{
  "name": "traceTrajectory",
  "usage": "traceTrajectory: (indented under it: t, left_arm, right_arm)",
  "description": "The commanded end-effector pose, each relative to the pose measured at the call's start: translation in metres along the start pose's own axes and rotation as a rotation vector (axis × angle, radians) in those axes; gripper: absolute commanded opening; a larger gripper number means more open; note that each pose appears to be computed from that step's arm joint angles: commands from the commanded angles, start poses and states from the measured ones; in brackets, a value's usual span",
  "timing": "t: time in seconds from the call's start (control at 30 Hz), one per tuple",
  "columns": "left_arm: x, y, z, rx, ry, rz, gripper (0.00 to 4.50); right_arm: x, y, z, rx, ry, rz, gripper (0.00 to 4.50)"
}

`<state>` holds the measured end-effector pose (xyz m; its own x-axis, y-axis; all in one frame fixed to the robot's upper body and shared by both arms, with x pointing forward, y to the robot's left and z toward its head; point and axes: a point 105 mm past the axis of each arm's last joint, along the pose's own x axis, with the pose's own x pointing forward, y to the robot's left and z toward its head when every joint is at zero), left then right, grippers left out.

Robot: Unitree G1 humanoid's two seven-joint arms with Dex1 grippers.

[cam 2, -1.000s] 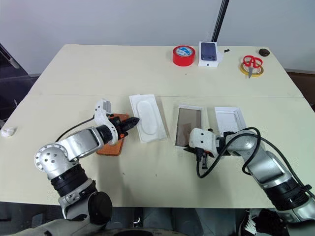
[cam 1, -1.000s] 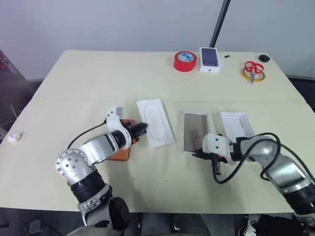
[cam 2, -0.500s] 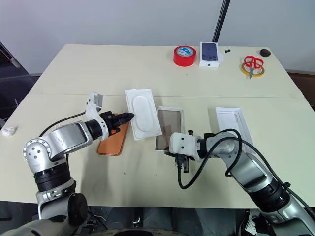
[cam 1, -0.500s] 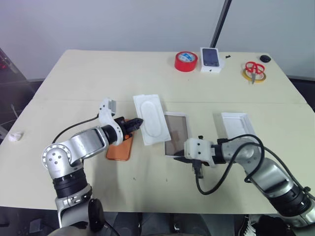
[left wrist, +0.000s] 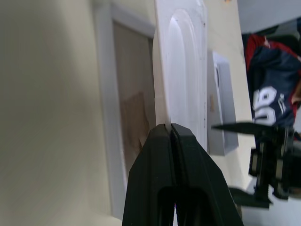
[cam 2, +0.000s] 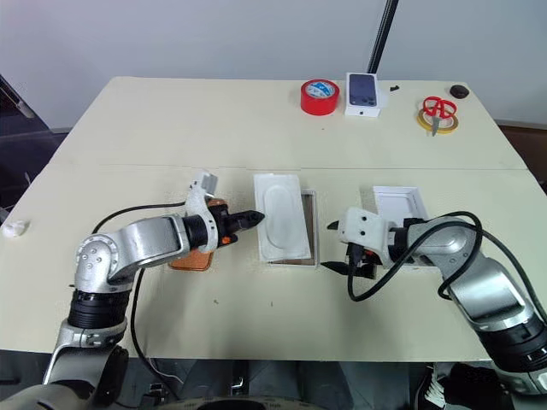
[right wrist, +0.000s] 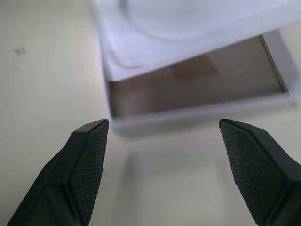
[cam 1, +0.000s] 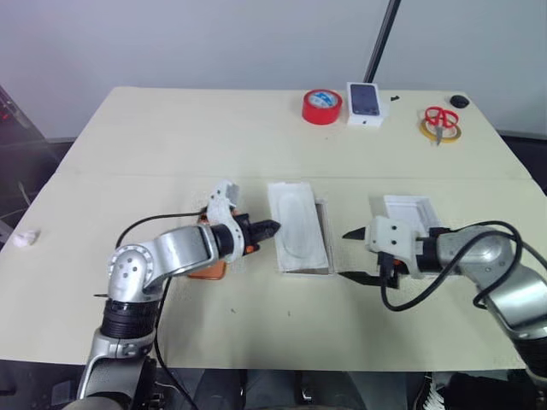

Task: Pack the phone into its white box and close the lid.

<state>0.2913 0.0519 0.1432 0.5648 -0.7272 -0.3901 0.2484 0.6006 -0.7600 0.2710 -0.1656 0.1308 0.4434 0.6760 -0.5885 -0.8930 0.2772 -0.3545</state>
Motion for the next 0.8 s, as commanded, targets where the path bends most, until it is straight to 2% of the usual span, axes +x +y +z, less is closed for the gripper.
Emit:
traceTrajectory:
  t: [0.03, 0.6, 0.7, 0.8]
  left_arm:
    - [0.005, -0.008, 0.002, 0.020, -0.001, -0.027, 0.00]
    - [0.018, -0.001, 0.010, 0.078, 0.019, -0.012, 0.00]
    - [0.021, -0.003, 0.010, 0.085, 0.028, -0.027, 0.90]
    - [0.022, -0.005, 0.007, 0.100, 0.043, -0.040, 2.31]
  right_arm:
    - [-0.010, -0.011, 0.002, -0.037, 0.002, -0.062, 3.90]
    - [-0.006, -0.017, 0.000, -0.048, -0.009, -0.095, 3.90]
    - [-0.005, -0.017, 0.000, -0.049, -0.010, -0.097, 3.96]
    - [-0.006, -0.018, 0.000, -0.047, -0.011, -0.107, 3.96]
